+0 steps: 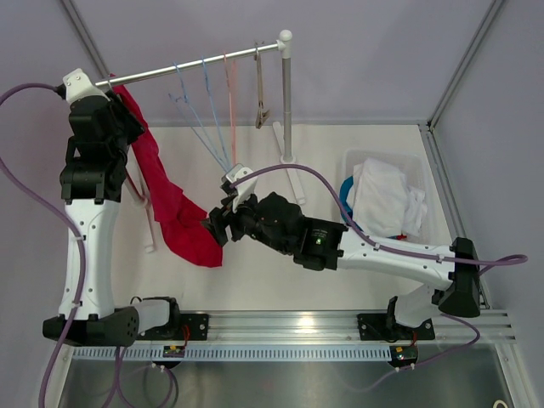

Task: Remove the t-shirt from the hanger

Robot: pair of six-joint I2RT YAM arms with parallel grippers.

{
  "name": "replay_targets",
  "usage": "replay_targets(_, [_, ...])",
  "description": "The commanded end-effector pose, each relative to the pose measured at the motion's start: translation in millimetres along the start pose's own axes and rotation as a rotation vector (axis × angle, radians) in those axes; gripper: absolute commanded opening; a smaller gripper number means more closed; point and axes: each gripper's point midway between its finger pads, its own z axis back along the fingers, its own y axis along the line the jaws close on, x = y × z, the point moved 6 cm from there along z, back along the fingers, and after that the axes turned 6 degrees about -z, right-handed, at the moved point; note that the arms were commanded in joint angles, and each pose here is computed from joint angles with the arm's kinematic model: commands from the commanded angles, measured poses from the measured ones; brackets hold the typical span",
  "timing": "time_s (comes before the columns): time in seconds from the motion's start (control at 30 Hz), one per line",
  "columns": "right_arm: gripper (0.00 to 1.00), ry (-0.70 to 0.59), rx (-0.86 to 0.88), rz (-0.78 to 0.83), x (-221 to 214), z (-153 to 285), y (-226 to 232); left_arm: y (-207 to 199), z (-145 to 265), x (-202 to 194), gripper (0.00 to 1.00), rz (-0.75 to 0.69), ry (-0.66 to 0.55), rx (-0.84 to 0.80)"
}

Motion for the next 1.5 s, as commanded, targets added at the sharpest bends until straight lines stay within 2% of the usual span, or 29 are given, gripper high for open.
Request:
replay_targets(0.0, [0.75,-0.097,0.052,-0.046,29,26,7,2,-3,26,0.43,0.043,-0.095,0.0])
replay_targets(0.3, [0.75,-0.09,0.069,-0.038,24,46,1,15,-38,3,0.44,0.029,-0.115,0.068])
replay_targets(0.53, [0.75,-0.076,0.074,-0.026,21,53,-2,11,-56,9,0.44,0.074,-0.183,-0.009])
replay_targets(0.9, [0.75,-0.054,0.088,-0.053,14,54,0,5,-86,-3,0.4,0.075,-0.168,-0.058])
replay_targets(1.0, [0.74,-0.054,0.1,-0.064,14,55,1,6,-91,-3,0.34,0.078,-0.172,-0.055])
replay_targets(1.13, [0.74,-0.044,0.12,-0.076,12,53,5,4,-88,3,0.18,0.091,-0.196,-0.064])
replay_targets(1.3, [0.74,-0.031,0.116,-0.073,9,47,6,7,-79,6,0.1,0.101,-0.233,-0.057])
replay_targets(1.37, [0.74,-0.035,0.119,-0.075,11,48,6,9,-78,2,0.03,0.101,-0.233,-0.053])
replay_targets(1.47, [0.74,-0.041,0.124,-0.079,13,49,7,8,-69,6,0.0,0.112,-0.249,-0.069])
